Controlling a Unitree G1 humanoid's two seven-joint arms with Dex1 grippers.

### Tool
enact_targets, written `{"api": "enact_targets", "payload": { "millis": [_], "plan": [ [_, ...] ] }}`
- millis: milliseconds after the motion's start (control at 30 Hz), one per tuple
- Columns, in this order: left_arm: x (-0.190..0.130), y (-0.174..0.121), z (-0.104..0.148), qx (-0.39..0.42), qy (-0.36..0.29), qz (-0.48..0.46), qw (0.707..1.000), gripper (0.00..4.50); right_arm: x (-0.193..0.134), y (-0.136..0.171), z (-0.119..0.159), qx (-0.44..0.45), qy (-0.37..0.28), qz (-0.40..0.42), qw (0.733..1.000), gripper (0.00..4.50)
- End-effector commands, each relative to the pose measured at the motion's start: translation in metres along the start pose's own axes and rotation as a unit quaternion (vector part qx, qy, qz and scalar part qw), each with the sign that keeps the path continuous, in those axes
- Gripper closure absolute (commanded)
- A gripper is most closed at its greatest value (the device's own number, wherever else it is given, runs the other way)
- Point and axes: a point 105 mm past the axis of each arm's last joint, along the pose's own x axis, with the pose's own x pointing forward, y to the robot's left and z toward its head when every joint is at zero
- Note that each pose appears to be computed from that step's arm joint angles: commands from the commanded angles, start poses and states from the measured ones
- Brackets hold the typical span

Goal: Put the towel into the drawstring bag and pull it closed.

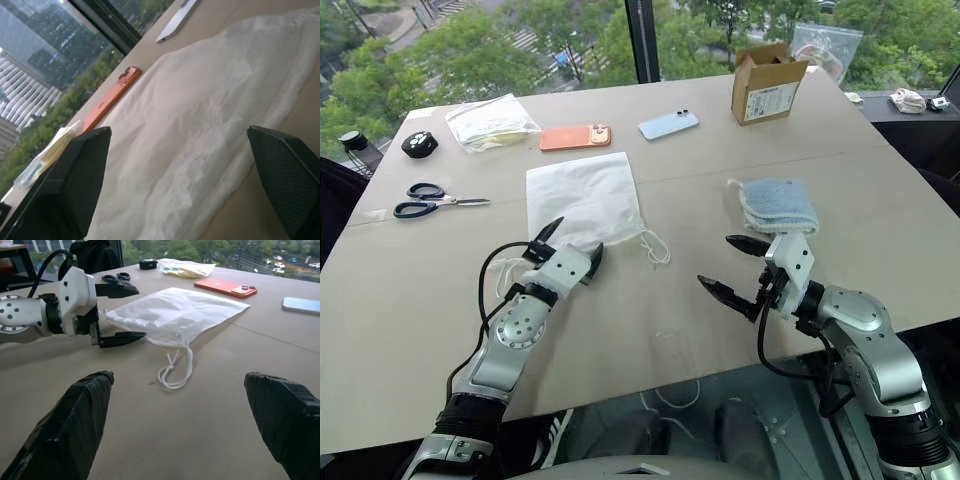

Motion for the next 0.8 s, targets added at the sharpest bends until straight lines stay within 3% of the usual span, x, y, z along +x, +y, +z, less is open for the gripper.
{"api": "enact_targets", "payload": {
  "millis": [33, 333, 500, 800],
  "plan": [
    [0.002, 0.019, -0.007, 0.014, 0.017, 0.028, 0.999, 0.02, 0.001, 0.002, 0.013, -0.025, -0.017, 0.002, 1.0, 0.0],
    [0.012, 0.034, -0.006, 0.045, 0.011, 0.027, 0.999, 0.02, 0.004, 0.002, 0.013, -0.027, -0.022, 0.001, 0.999, 0.0],
    [0.02, 0.04, -0.003, 0.078, 0.003, 0.015, 0.997, 2.02, 0.004, 0.002, 0.014, -0.028, -0.025, -0.002, 0.999, 0.0],
    [0.032, 0.053, -0.003, 0.122, -0.006, 0.0, 0.993, 2.02, 0.005, 0.002, 0.015, -0.031, -0.028, -0.005, 0.999, 0.0]
  ]
}}
